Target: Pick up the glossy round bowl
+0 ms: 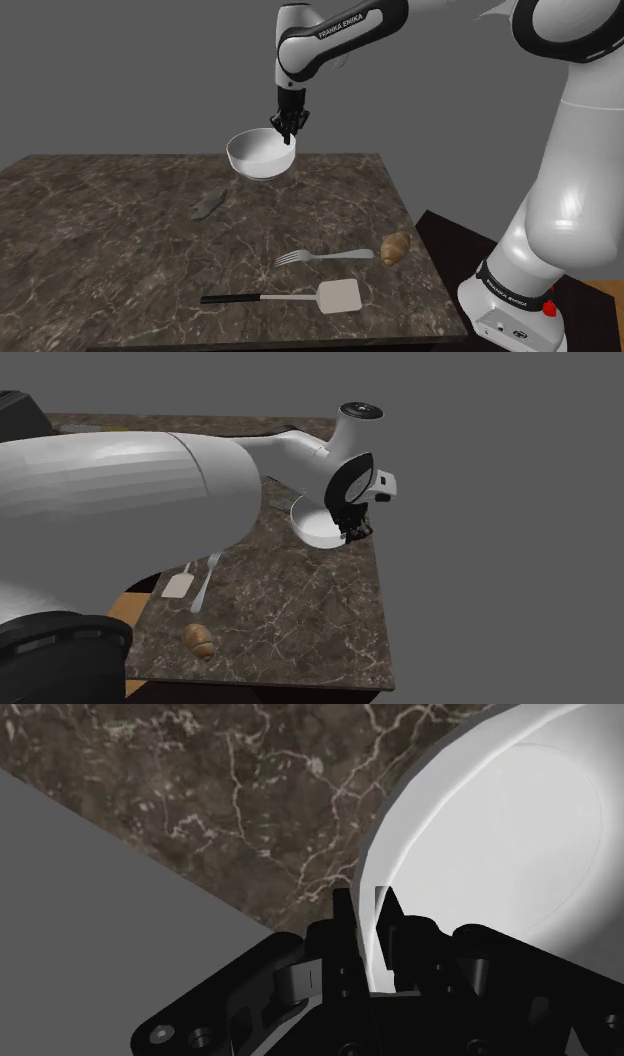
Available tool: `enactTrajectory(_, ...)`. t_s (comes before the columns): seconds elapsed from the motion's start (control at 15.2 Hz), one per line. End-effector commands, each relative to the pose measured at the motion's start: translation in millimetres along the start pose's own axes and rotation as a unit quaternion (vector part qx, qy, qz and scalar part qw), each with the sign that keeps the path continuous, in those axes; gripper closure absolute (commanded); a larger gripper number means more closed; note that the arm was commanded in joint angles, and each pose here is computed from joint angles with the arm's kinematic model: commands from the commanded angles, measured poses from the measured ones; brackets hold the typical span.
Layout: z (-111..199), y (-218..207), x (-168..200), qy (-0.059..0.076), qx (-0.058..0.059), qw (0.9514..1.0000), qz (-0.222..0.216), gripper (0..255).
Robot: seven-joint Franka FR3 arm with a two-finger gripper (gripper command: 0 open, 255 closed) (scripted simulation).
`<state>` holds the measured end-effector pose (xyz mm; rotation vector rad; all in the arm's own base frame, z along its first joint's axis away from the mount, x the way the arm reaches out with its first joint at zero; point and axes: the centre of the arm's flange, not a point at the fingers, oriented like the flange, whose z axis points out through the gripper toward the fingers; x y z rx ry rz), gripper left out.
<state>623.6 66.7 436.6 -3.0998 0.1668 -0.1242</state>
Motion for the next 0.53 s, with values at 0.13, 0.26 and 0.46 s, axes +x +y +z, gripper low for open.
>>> enactTrajectory(0.13,-22,-1,1,0.000,0.000,1.0000,0.000,255)
enactTrajectory(0.26,-32,-1,2,0.000,0.000,1.0000,0.000,255)
enactTrajectory(0.46,-38,-1,3,0.000,0.000,1.0000,0.000,255)
